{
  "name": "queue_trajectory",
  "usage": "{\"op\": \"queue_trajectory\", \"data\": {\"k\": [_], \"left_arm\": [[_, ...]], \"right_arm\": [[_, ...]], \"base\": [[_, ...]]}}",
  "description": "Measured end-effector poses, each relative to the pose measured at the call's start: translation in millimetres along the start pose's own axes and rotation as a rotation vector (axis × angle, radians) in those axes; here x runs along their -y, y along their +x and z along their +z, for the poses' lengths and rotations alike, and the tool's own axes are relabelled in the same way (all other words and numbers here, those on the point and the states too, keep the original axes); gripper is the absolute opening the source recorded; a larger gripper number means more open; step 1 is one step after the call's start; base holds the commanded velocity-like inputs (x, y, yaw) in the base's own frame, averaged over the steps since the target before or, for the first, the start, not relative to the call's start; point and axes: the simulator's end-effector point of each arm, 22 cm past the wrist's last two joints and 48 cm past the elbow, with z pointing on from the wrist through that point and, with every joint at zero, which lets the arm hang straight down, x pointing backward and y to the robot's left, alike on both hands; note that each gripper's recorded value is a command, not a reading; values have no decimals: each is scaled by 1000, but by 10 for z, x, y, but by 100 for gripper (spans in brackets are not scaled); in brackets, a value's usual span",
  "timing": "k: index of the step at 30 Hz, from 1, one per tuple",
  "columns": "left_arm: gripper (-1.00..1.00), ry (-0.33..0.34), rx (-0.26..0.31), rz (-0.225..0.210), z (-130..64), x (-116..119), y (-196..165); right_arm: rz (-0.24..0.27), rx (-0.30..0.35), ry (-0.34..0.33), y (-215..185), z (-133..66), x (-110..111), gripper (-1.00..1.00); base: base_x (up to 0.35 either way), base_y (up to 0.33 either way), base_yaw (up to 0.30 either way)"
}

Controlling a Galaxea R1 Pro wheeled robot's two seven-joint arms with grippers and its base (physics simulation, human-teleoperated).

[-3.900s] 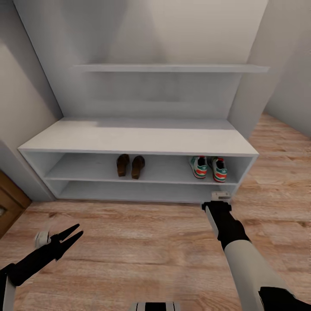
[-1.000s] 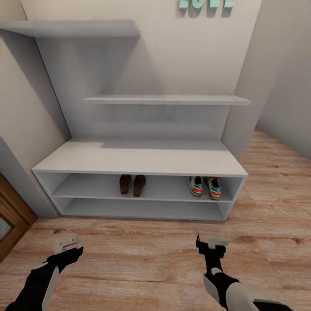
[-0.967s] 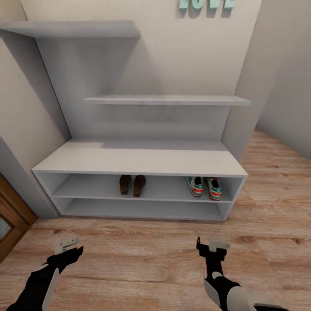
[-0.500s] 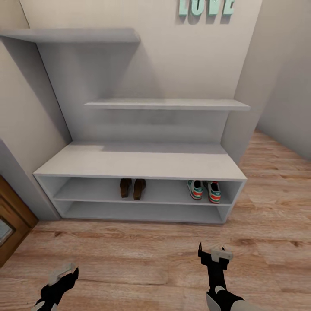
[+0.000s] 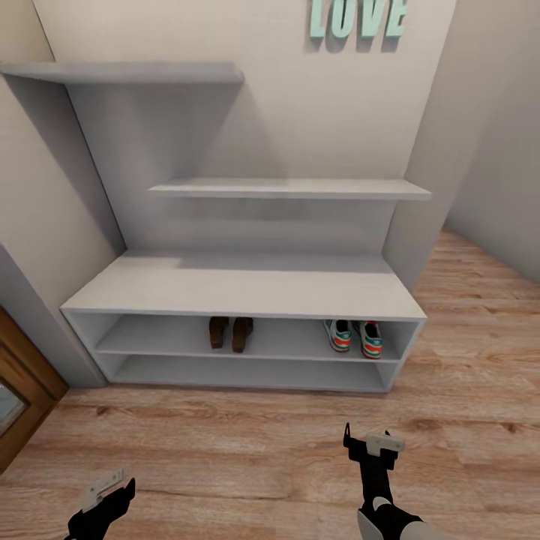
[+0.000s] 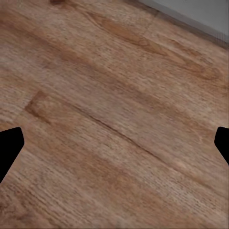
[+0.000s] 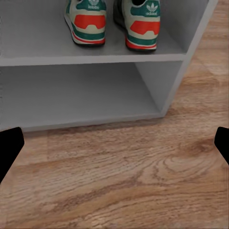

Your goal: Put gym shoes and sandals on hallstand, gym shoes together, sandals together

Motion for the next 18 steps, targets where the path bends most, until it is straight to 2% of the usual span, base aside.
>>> {"op": "queue_trajectory", "data": {"k": [18], "left_arm": [[100,-1,0,3,-230,41,-291]], "right_arm": [[0,-1,1,-360,-89,24,100]], "base": [[0,0,0]]}}
